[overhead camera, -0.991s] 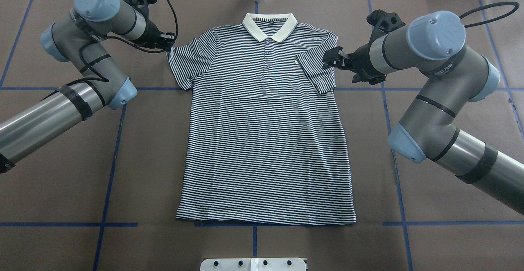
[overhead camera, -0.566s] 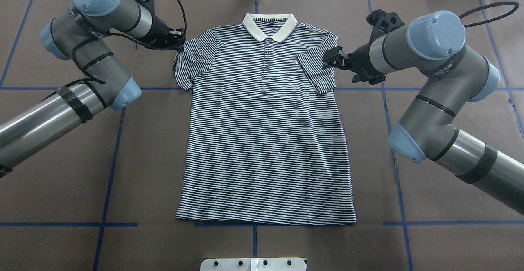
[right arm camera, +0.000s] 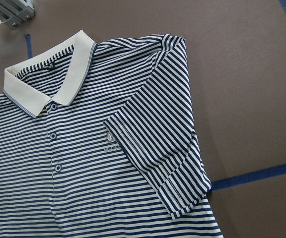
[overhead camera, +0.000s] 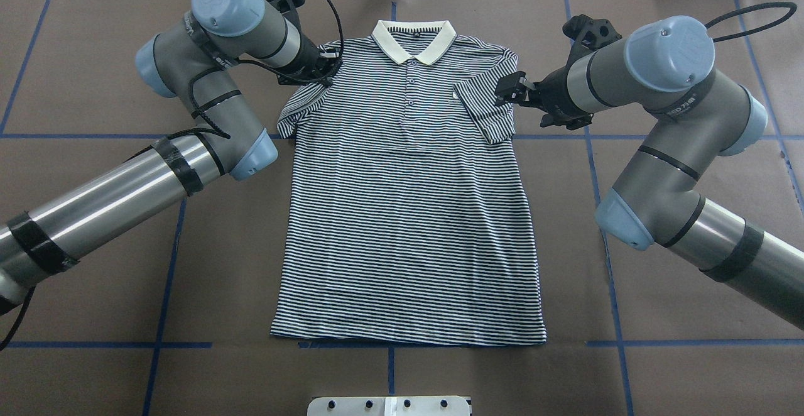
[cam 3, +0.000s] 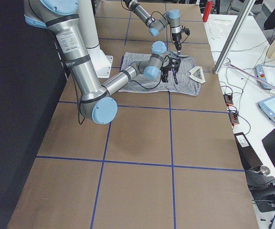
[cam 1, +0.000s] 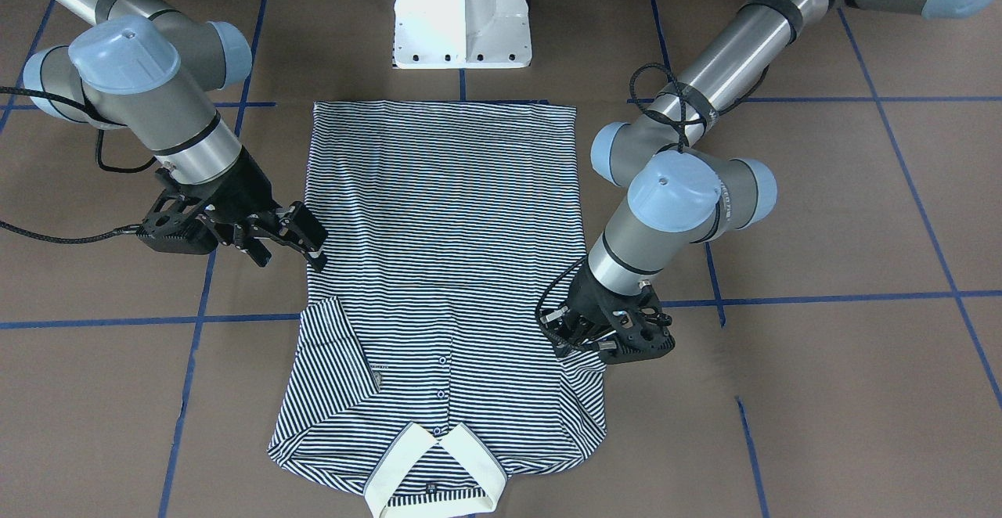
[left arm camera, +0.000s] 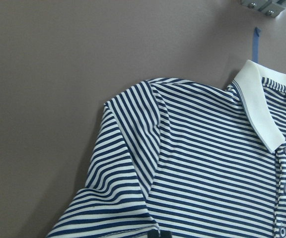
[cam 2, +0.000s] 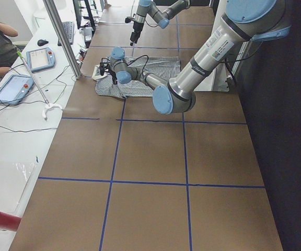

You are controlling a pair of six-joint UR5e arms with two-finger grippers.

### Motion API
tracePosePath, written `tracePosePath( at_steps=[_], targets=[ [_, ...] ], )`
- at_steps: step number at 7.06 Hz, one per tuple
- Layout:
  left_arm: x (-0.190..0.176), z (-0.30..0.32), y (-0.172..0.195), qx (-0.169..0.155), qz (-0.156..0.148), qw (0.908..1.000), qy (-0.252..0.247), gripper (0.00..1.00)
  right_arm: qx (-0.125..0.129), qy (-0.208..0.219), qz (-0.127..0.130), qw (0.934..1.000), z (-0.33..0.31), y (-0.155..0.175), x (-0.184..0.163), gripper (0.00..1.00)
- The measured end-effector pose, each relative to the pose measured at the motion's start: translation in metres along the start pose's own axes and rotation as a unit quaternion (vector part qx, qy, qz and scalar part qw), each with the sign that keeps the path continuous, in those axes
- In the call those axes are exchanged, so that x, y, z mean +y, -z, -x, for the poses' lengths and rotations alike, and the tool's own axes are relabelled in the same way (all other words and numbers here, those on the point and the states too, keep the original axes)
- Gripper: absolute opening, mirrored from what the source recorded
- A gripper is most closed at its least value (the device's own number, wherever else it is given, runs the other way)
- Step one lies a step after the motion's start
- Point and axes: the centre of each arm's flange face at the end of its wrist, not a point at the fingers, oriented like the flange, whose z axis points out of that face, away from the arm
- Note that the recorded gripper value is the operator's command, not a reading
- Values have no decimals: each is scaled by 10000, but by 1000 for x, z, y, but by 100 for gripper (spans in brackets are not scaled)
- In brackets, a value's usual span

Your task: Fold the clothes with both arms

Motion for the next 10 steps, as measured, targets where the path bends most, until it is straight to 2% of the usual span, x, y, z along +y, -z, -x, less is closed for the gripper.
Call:
tracePosePath(
  at_steps=[7,8,9,10],
  targets=[
    [-8,-24,-26,-98,-425,9990,10,0,14,-6,9,10000,-1,-1,1,100],
    [-8,-26,-29,-113,-484,9988,4,13,20,-8,10,10000,-2,-2,0,100],
    [-5,-27,-33,-103,-493,9987,-15,54,24,-10,9,10000,-2,-2,0,100],
    [0,-25,-36,-82,-476,9988,-44,59,33,-6,9,10000,-3,-3,1,100]
  ],
)
